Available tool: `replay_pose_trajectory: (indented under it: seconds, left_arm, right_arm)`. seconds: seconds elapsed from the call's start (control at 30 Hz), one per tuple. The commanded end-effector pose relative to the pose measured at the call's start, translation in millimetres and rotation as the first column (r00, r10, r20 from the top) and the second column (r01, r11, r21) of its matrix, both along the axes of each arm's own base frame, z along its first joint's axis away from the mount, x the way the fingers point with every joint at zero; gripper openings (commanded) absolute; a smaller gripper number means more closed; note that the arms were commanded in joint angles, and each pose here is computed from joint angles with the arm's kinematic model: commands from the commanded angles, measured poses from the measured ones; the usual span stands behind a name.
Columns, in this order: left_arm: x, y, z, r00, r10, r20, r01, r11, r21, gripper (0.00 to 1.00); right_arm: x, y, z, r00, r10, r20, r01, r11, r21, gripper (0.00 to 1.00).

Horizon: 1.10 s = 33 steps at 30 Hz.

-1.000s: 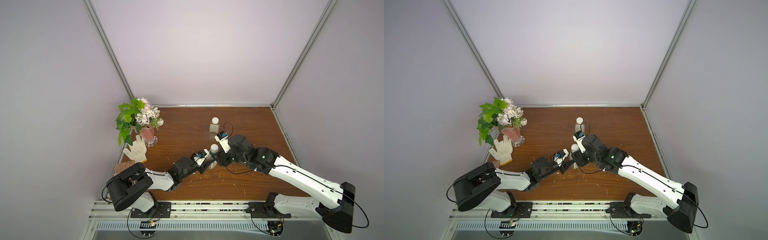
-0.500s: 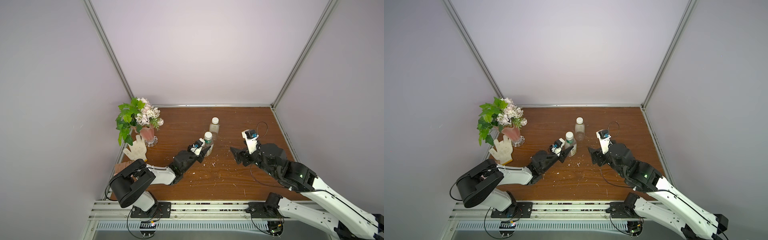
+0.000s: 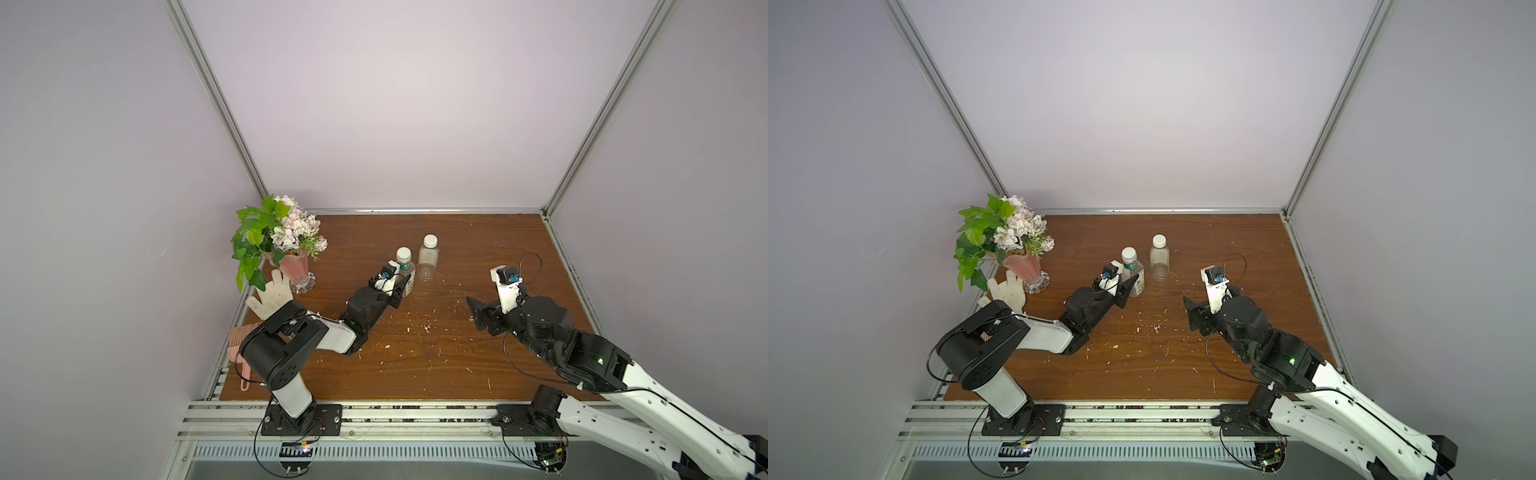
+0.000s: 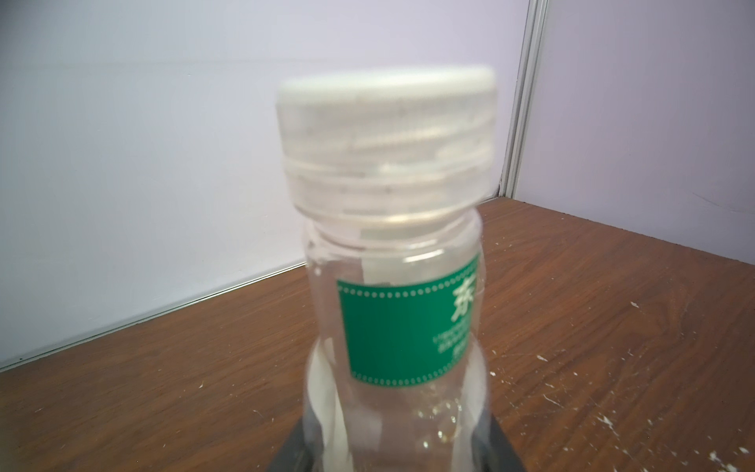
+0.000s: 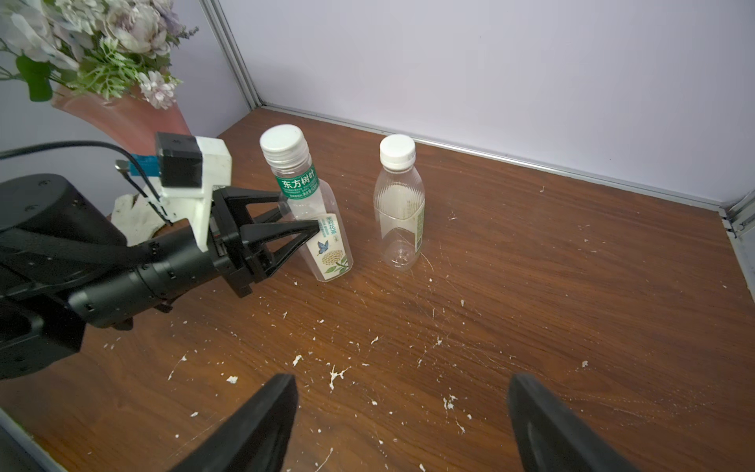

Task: Screw on the bottle caps
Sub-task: Place the plastic bottle at the center of the board.

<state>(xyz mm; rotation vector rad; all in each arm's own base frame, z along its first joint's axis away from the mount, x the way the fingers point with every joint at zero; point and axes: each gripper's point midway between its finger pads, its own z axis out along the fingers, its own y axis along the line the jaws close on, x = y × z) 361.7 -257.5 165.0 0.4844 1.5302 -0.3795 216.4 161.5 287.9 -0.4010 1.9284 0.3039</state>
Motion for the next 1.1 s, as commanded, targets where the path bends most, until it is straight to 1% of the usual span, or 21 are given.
replay_pose_trajectory:
  seconds: [0.0,0.17,0.4,0.63,0.83,1.07]
  left_arm:
    - [11.3,-1.1,13.9,0.999,0.011,0.040,-0.009,0.999,-0.052,0.40]
    - [21.7,-1.9,7.4,0.999,0.026,0.036,-0.024,0.999,-0.045,0.40]
    - [28.9,-1.8,-3.1,0.999,0.029,0.023,-0.028,0.999,-0.033,0.40]
    - [31.2,-9.0,-10.9,1.000,-0.009,0.004,0.009,0.999,-0.036,0.42]
    - [33.5,-9.7,-15.2,1.000,-0.004,-0.011,0.004,0.999,-0.043,0.43]
    - [32.2,-8.4,-14.8,1.000,-0.003,-0.014,0.002,0.999,-0.048,0.49]
  right_arm:
    - [5.0,-1.0,8.7,0.999,-0.030,0.029,0.029,0.999,0.032,0.88]
    - [5.1,0.1,6.3,0.999,-0.029,0.023,0.029,0.999,0.038,0.88]
    - [6.0,-1.6,5.9,0.999,-0.036,0.028,0.036,0.999,0.029,0.89]
    - [7.3,-2.7,7.9,0.998,-0.044,0.038,0.043,0.999,0.026,0.89]
    - [7.4,-5.4,11.1,0.997,-0.055,0.046,0.054,0.998,0.029,0.89]
    - [8.2,-13.2,18.8,0.994,-0.088,0.069,0.086,0.996,0.038,0.89]
